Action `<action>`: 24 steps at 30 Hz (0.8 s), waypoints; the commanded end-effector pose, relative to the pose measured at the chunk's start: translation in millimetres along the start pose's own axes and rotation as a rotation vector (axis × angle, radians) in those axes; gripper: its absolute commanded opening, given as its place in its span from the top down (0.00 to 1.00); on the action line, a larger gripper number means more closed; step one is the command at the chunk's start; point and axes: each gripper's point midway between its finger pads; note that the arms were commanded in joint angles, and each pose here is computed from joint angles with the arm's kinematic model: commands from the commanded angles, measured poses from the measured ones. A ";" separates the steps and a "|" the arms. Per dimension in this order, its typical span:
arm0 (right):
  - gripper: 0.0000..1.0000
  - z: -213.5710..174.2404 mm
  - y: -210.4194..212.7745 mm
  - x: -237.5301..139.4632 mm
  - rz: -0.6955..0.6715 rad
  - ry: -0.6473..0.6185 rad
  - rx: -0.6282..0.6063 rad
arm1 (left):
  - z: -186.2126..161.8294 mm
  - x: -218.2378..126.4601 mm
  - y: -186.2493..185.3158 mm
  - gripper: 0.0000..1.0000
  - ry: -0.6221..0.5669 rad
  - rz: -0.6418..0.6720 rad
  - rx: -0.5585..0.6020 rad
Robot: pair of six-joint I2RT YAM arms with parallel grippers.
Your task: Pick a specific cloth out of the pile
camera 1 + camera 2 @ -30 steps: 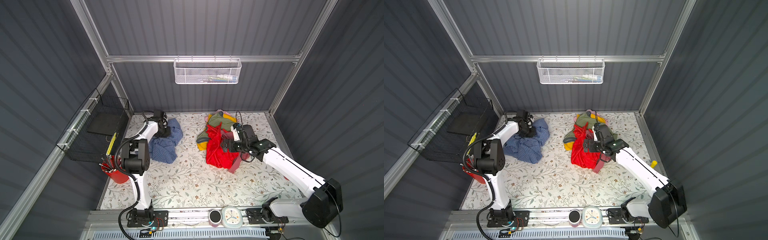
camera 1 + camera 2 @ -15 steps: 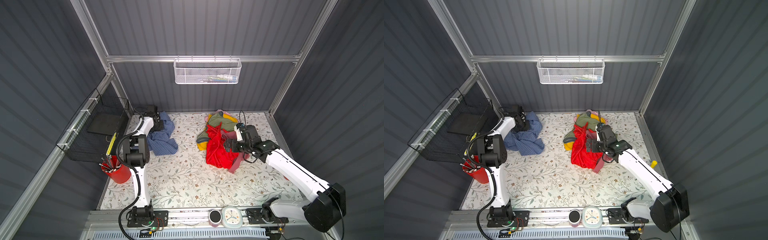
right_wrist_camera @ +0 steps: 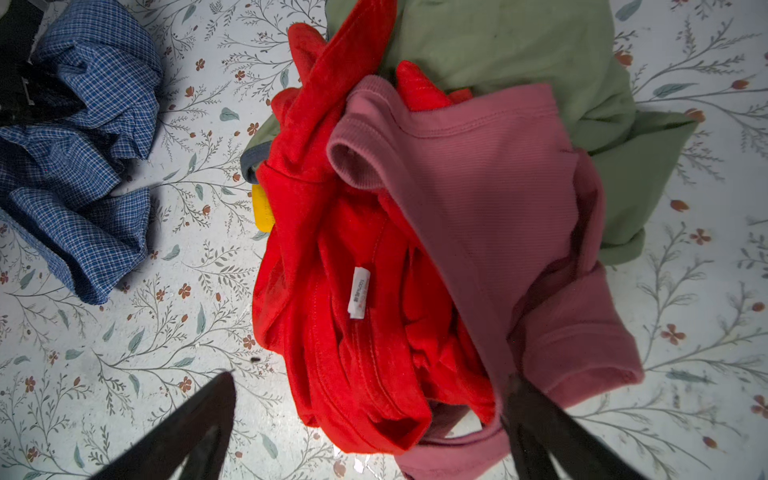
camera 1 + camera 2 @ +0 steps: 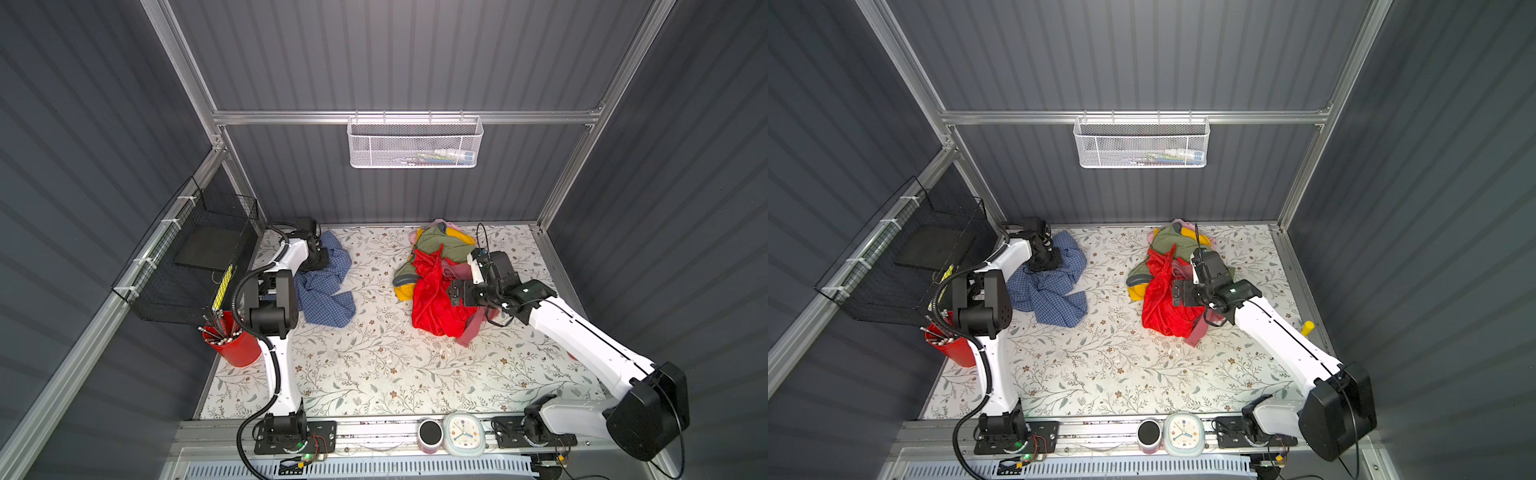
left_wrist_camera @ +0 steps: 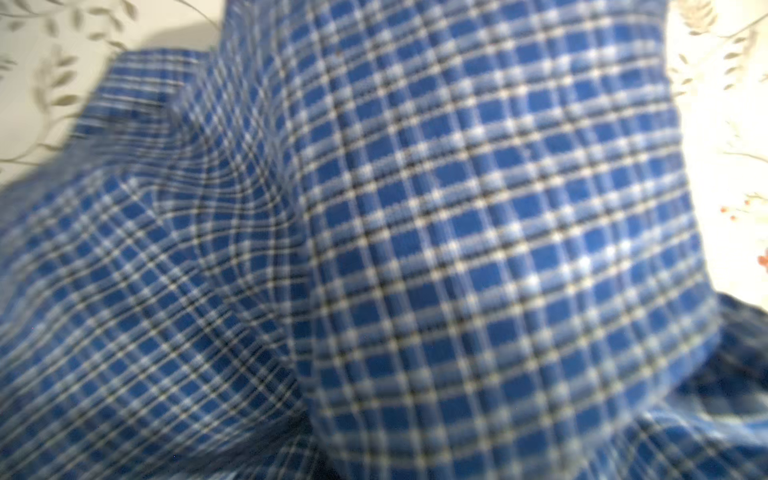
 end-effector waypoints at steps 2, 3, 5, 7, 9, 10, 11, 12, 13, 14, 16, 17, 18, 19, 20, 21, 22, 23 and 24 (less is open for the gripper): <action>0.01 -7.8 -6.3 -2.4 -0.023 0.016 -0.005 | -15.1 15.0 0.9 0.78 0.090 0.010 -0.021; 0.01 -9.4 -7.0 -2.9 -0.027 0.018 -0.005 | -13.9 12.4 0.4 0.71 0.087 0.010 -0.023; 0.01 -11.3 -8.4 -3.1 -0.030 0.018 -0.004 | -8.7 2.3 -1.3 0.54 0.064 0.004 -0.024; 0.01 -12.3 -9.4 -2.9 -0.032 0.019 -0.005 | -3.5 -10.2 -4.0 0.37 0.040 -0.008 -0.019; 0.01 -11.9 -9.7 -2.9 -0.032 0.020 -0.008 | -0.2 -26.7 -4.3 0.19 0.025 -0.006 -0.008; 0.01 -11.5 -10.0 -3.4 -0.033 0.019 -0.012 | 2.3 -35.8 -5.2 0.13 0.012 -0.009 0.000; 0.01 -10.9 -10.7 -3.7 -0.034 0.017 -0.013 | 5.2 -47.8 -5.6 0.09 -0.008 -0.012 0.005; 0.01 -9.7 -10.2 -4.2 -0.033 0.014 -0.018 | 8.2 -61.6 -7.7 0.06 -0.036 -0.022 0.011; 0.01 -8.9 -10.8 -4.8 -0.035 0.013 -0.020 | 10.4 -73.6 -10.1 0.02 -0.063 -0.033 0.019; 0.01 -8.5 -10.6 -5.0 -0.033 0.013 -0.024 | 11.9 -87.8 -13.3 0.00 -0.093 -0.046 0.035; 0.01 -8.3 -10.6 -5.0 -0.033 0.016 -0.030 | 10.5 -112.1 -18.9 0.00 -0.135 -0.053 0.078; 0.01 -8.7 -10.9 -4.4 -0.034 0.020 -0.031 | 5.3 -122.1 -22.2 0.00 -0.139 -0.049 0.111; 0.01 -8.7 -10.7 -4.5 -0.033 0.021 -0.033 | -1.2 -128.7 -25.6 0.00 -0.135 -0.049 0.143; 0.01 -9.2 -10.6 -3.8 -0.033 0.026 -0.036 | -12.3 -134.1 -30.3 0.00 -0.120 -0.052 0.184; 0.01 -9.5 -11.0 -3.4 -0.035 0.029 -0.037 | -26.1 -136.8 -36.2 0.00 -0.099 -0.049 0.225; 0.01 -9.8 -11.2 -3.1 -0.035 0.031 -0.037 | -40.7 -137.7 -37.8 0.00 -0.071 -0.032 0.253; 0.01 -9.9 -11.2 -2.9 -0.036 0.033 -0.039 | -58.4 -136.6 -39.7 0.00 -0.038 -0.013 0.278; 0.01 -10.4 -11.2 -2.5 -0.036 0.037 -0.039 | -75.7 -135.3 -39.1 0.00 -0.010 0.002 0.287; 0.01 -10.8 -11.6 -2.5 -0.037 0.039 -0.040 | -90.4 -133.0 -39.6 0.00 0.011 0.001 0.290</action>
Point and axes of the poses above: each gripper's point midway between its finger pads, its own x axis out along the fingers, its own y axis along the line the jaws close on, z = x × y, and after that the axes turned 12 degrees about -x, right-handed
